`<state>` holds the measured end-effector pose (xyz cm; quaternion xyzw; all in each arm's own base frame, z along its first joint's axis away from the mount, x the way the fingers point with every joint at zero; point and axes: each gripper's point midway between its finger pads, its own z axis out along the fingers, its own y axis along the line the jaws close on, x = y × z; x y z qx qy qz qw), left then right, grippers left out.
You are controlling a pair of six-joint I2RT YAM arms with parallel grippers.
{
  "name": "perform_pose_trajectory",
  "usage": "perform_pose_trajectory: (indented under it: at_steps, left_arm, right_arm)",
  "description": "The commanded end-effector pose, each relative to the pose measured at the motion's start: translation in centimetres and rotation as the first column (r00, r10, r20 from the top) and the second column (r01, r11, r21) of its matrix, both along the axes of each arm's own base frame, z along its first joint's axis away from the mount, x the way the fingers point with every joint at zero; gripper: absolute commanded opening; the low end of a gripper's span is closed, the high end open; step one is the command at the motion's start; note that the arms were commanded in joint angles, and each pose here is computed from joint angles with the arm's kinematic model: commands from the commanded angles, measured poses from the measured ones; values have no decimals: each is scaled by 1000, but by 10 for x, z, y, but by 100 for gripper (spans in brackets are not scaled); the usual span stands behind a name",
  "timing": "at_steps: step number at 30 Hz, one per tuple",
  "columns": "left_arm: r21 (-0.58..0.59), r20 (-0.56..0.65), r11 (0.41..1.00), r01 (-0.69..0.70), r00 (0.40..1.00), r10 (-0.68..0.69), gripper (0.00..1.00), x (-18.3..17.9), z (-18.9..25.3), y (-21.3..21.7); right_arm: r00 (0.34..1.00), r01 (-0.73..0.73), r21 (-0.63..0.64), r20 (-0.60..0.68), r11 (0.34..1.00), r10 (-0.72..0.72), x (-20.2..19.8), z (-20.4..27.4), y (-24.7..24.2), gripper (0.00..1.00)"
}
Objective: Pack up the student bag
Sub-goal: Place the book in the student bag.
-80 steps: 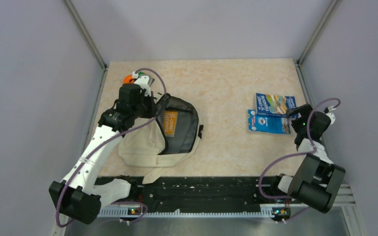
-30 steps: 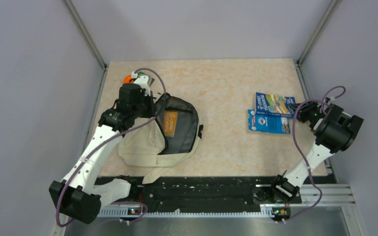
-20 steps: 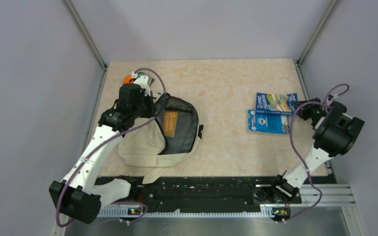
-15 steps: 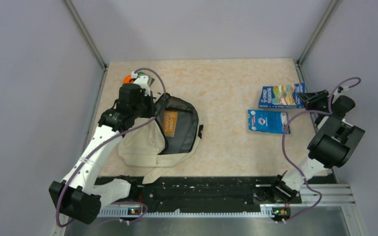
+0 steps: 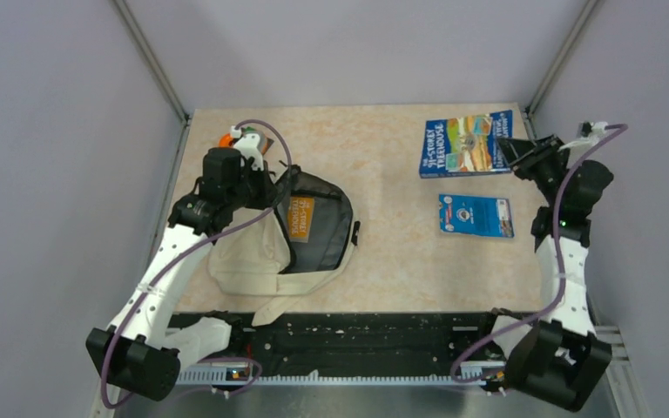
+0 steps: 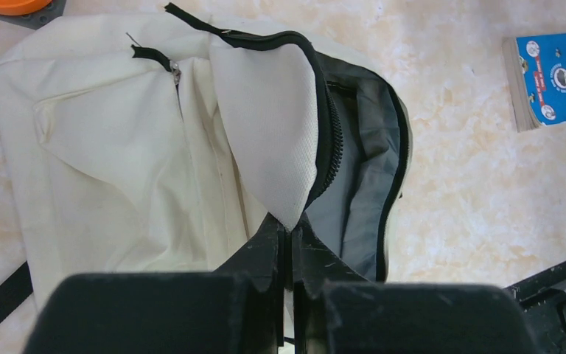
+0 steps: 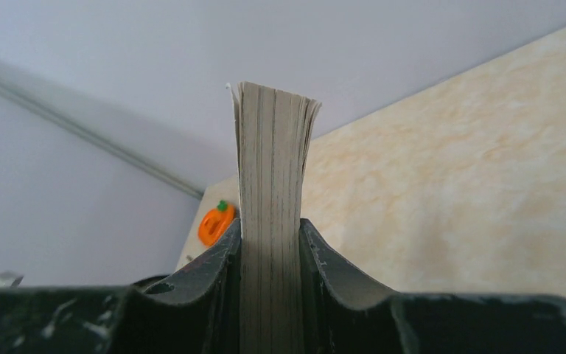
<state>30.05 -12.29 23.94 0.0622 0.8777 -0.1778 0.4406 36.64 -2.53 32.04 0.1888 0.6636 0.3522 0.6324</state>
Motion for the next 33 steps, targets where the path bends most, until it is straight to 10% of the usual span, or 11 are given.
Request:
perform_pose_trajectory:
  at_steps: [1,13,33]
  left_arm:
    - [-31,147,996,80,986,-75,0,2,37,-9]
    - [-32,138,997,67,988,-62,0,7,31,-4]
    - [-47,156,997,59,986,-51,0,7,35,-4]
  right_arm:
    - [998,-52,38,26,998,51,-26,11,51,0]
    - [952,-297,171,-17,939,305,-64,-17,206,0]
    - [910,-392,249,-33,886,412,-16,-55,346,0]
